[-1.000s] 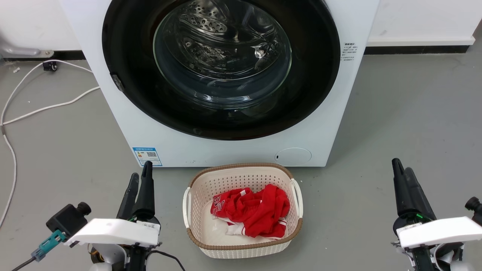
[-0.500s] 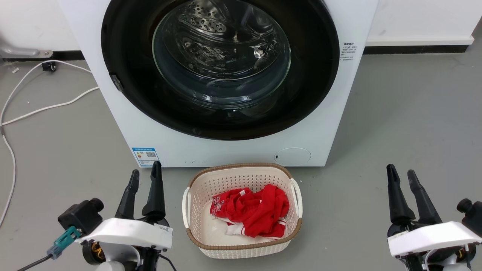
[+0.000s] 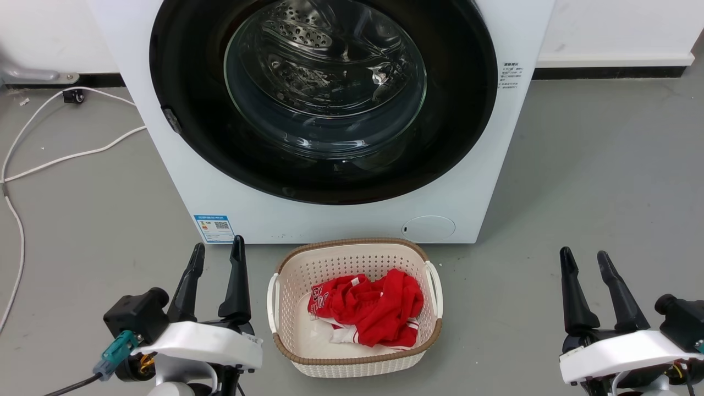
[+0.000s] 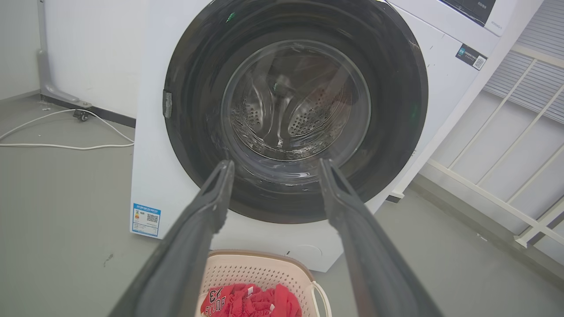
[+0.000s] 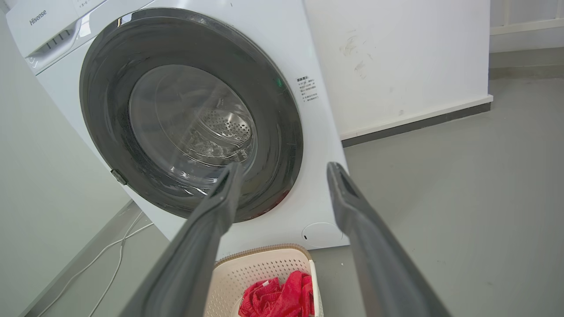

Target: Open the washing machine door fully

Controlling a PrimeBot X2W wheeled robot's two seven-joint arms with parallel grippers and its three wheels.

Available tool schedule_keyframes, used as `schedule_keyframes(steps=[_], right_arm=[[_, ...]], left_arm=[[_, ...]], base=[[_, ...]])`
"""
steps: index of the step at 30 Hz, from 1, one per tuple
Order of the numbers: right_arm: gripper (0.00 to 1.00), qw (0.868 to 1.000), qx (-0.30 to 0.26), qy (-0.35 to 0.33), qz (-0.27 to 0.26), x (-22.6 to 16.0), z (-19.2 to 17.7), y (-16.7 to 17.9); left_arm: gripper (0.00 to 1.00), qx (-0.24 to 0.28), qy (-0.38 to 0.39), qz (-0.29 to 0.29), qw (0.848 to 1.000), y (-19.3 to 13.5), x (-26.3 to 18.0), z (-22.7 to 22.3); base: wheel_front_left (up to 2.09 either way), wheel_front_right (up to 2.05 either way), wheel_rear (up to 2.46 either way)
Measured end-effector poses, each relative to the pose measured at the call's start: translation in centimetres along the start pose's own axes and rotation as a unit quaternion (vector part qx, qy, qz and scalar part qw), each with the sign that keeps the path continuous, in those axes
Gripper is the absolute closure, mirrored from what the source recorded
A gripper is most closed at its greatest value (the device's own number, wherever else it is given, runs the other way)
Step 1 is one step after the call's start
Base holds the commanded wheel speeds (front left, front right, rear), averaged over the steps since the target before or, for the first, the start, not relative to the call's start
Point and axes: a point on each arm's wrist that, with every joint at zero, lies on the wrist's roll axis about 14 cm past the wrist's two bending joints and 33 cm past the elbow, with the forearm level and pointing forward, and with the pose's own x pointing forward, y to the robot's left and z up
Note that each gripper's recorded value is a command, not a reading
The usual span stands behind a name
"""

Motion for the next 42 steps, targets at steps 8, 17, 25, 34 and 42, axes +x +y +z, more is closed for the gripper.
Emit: schedule_keyframes(steps=[8, 17, 25, 34, 42], right_arm=[[0.0, 0.999, -0.043, 0.0, 0.005, -0.1, -0.1, 0.1], [0.0, 0.996, -0.084, 0.002, 0.01, -0.2, -0.2, 0.1], [0.0, 0.993, -0.119, 0.005, 0.015, -0.3, -0.4, 0.2], [0.0, 0.988, -0.153, 0.008, 0.024, -0.3, -0.7, 0.5], [0.0, 0.983, -0.178, 0.011, 0.033, -0.4, -0.9, 0.9]], left_arm=[[0.0, 0.048, -0.007, -0.007, 0.999, -0.5, 0.0, 0.1], [0.0, 0.087, -0.017, -0.014, 0.996, -0.9, 0.0, 0.3], [0.0, 0.118, -0.027, -0.022, 0.992, -1.3, -0.2, 0.6], [0.0, 0.15, -0.031, -0.025, 0.988, -1.4, -0.5, 0.4], [0.0, 0.179, -0.035, -0.027, 0.983, -1.4, -0.7, 0.3]], base=[[0.0, 0.0, 0.0], [0.0, 0.0, 0.0], [0.0, 0.0, 0.0], [0.0, 0.0, 0.0], [0.0, 0.0, 0.0]])
